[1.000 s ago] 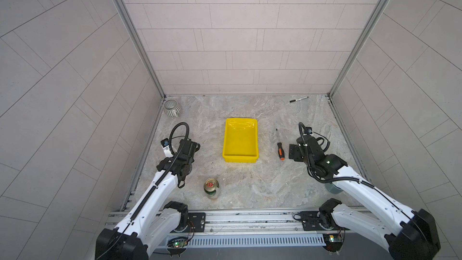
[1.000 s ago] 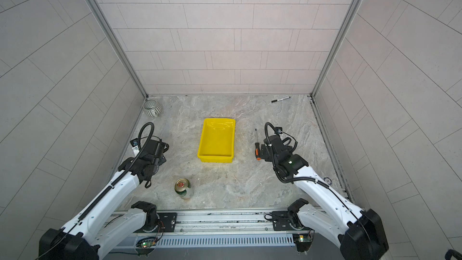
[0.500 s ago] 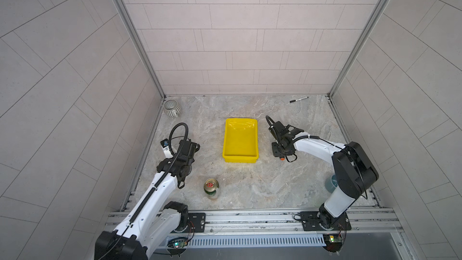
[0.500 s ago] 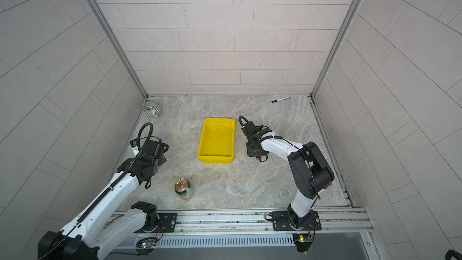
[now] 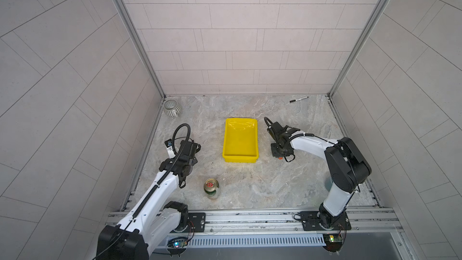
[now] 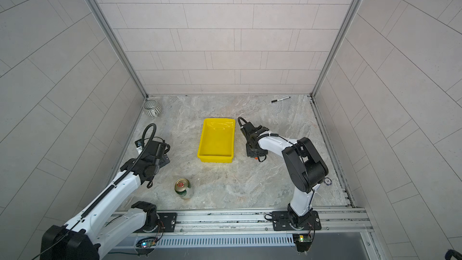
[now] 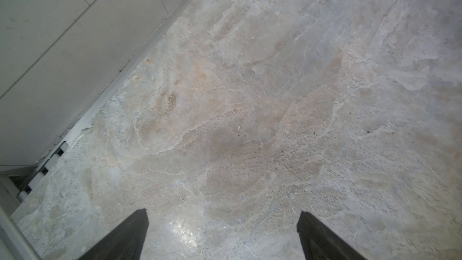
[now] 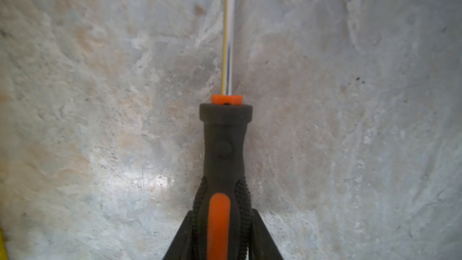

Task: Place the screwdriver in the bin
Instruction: 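Lower the right gripper and close it on the screwdriver handle, then carry the screwdriver with the right gripper over the yellow bin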

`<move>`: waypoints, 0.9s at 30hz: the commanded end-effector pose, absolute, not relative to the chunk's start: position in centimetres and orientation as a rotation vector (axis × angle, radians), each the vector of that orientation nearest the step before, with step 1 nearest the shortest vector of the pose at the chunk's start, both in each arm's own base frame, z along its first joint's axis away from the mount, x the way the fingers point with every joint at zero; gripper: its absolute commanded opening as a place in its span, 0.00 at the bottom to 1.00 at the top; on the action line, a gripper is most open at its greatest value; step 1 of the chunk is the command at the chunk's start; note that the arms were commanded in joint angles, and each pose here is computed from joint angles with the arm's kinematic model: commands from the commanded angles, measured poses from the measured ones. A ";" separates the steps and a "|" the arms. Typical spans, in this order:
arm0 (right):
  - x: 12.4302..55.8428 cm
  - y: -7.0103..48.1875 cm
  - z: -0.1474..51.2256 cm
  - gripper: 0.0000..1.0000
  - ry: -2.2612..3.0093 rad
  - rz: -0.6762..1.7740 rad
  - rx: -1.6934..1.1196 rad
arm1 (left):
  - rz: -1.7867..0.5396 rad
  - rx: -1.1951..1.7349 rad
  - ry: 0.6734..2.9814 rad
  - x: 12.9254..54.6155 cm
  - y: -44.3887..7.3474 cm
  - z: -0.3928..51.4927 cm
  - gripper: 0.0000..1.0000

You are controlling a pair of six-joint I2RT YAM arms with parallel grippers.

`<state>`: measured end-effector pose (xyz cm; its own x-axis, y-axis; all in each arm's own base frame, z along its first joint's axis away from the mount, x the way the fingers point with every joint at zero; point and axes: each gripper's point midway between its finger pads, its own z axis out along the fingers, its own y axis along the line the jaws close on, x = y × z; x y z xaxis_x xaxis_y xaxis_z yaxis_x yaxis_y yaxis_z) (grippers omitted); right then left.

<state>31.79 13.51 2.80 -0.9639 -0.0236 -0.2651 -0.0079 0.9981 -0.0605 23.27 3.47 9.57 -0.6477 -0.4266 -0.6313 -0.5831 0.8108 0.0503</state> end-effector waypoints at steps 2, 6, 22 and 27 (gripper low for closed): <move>30.3 12.4 3.9 0.16 2.840 -0.093 0.010 | 0.145 -0.594 2.487 24.6 0.3 8.1 1.00; 29.1 11.9 5.5 0.11 2.805 -0.048 0.025 | -0.086 -0.472 2.558 26.0 -3.4 6.3 1.00; 30.1 22.2 15.2 0.09 2.547 0.389 0.078 | 0.039 -0.521 2.604 25.3 -1.9 6.5 1.00; 31.8 28.8 15.6 0.08 2.539 0.455 0.060 | 0.130 -0.608 2.497 24.8 0.1 7.4 1.00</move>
